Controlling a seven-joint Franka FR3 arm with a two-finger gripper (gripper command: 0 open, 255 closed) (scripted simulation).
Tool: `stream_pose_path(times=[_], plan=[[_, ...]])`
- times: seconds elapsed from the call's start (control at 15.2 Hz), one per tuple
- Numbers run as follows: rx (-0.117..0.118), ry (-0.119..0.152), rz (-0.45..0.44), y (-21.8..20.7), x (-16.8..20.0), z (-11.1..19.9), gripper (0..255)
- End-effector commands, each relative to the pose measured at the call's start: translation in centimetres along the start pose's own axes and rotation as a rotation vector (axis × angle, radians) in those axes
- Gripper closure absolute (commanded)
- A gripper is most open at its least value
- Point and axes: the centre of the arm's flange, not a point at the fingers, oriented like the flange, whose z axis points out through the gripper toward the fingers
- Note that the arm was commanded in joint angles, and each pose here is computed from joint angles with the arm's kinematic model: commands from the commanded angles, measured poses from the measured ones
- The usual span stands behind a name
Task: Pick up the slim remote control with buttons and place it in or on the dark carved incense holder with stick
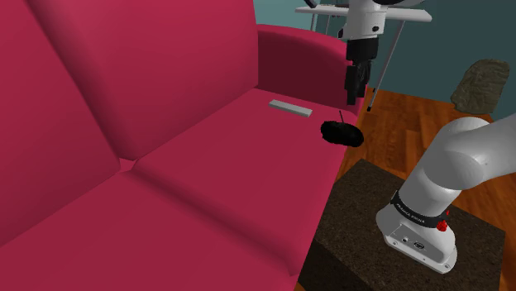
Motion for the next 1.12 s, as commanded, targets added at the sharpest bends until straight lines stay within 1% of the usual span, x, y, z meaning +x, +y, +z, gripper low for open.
stream_pose_path(times=[0.0,1.06], plan=[[0.000,0.000,0.000,0.0,0.0,0.0,0],[-0.040,0.119,0.020,9.9,15.8,5.0,0]])
